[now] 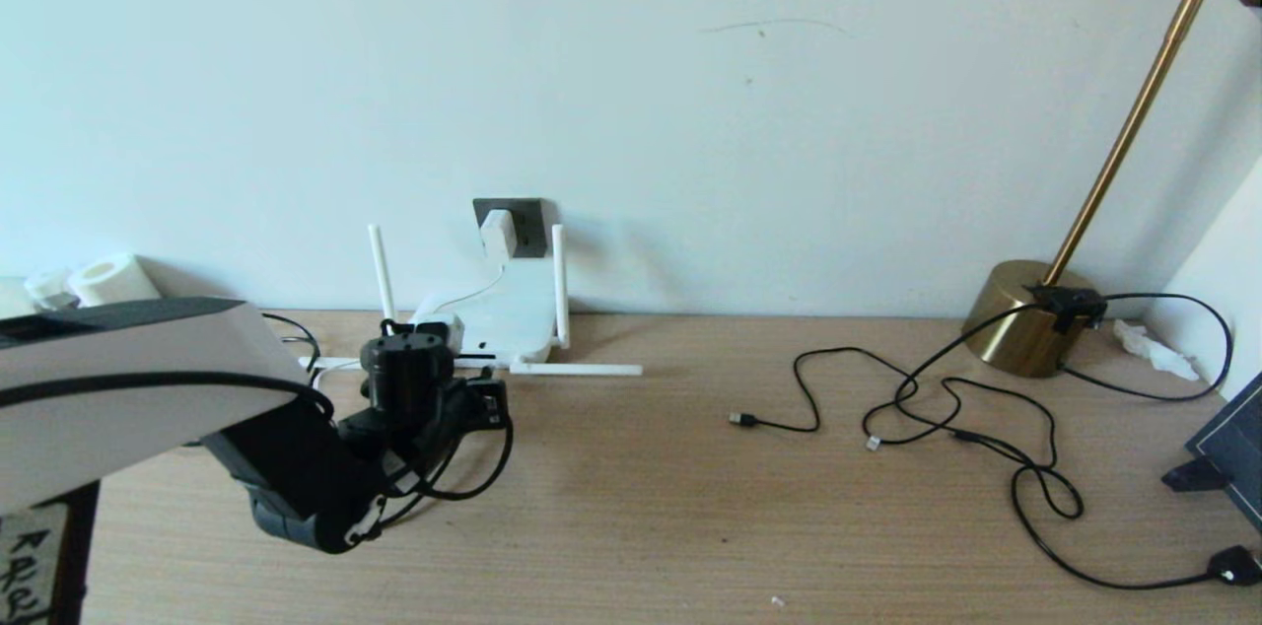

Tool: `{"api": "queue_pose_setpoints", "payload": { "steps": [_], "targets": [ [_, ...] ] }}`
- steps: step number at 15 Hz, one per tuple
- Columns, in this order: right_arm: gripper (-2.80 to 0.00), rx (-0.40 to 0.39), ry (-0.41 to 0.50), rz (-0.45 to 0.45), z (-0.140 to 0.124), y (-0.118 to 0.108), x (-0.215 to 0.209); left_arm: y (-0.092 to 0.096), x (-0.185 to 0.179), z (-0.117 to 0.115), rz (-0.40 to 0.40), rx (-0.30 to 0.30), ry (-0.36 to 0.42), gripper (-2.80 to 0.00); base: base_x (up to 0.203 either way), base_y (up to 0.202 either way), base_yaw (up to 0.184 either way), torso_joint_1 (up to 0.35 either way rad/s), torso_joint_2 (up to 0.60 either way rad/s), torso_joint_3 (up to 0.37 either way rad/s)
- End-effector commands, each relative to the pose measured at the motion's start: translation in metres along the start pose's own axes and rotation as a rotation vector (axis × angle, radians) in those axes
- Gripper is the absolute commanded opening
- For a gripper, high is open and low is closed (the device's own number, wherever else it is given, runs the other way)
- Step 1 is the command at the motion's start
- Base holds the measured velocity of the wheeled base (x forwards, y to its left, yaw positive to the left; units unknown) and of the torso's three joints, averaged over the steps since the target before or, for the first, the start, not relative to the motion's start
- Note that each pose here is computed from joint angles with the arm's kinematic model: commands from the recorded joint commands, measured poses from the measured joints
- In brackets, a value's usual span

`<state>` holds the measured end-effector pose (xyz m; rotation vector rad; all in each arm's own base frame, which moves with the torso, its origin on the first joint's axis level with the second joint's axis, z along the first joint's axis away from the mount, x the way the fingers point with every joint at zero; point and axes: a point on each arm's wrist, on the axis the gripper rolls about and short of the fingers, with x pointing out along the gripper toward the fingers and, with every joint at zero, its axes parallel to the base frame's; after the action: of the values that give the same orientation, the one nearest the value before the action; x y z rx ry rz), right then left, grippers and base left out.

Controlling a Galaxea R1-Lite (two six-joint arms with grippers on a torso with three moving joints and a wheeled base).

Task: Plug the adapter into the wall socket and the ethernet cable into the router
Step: Plug cable into router interface

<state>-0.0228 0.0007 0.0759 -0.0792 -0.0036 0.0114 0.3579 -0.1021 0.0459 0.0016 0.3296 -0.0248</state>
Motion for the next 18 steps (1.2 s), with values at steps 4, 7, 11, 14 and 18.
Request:
{"api": "queue_pose_setpoints", "payload": {
  "steps": [4,7,11,14,18],
  "targets": [
    [0.00,-0.001,0.000,0.001,0.0003,0.0000,0.0001,0.0001,-0.0010,0.0019,0.002,-0.002,-0.009,-2.80,0.000,0.000,0.000,0.000,0.00,0.000],
    [0.00,-0.001,0.002,0.001,-0.0001,0.0000,0.0001,0.0002,-0.0012,0.0025,0.002,-0.002,-0.012,-2.80,0.000,0.000,0.000,0.000,0.00,0.000],
    [0.00,-0.002,0.002,0.001,-0.0001,0.0000,0.0001,-0.0001,-0.0018,0.0065,0.001,0.008,-0.024,-2.80,0.000,0.000,0.000,0.000,0.00,0.000],
    [0.00,-0.002,0.002,0.001,-0.0001,0.0000,0.0001,-0.0002,-0.0014,0.0065,0.001,0.011,-0.026,-2.80,0.000,0.000,0.000,0.000,0.00,0.000],
    [0.00,-0.002,0.002,0.001,-0.0001,0.0000,0.0001,-0.0005,-0.0001,0.0060,0.001,0.011,-0.024,-2.80,0.000,0.000,0.000,0.000,0.00,0.000]
  ]
}}
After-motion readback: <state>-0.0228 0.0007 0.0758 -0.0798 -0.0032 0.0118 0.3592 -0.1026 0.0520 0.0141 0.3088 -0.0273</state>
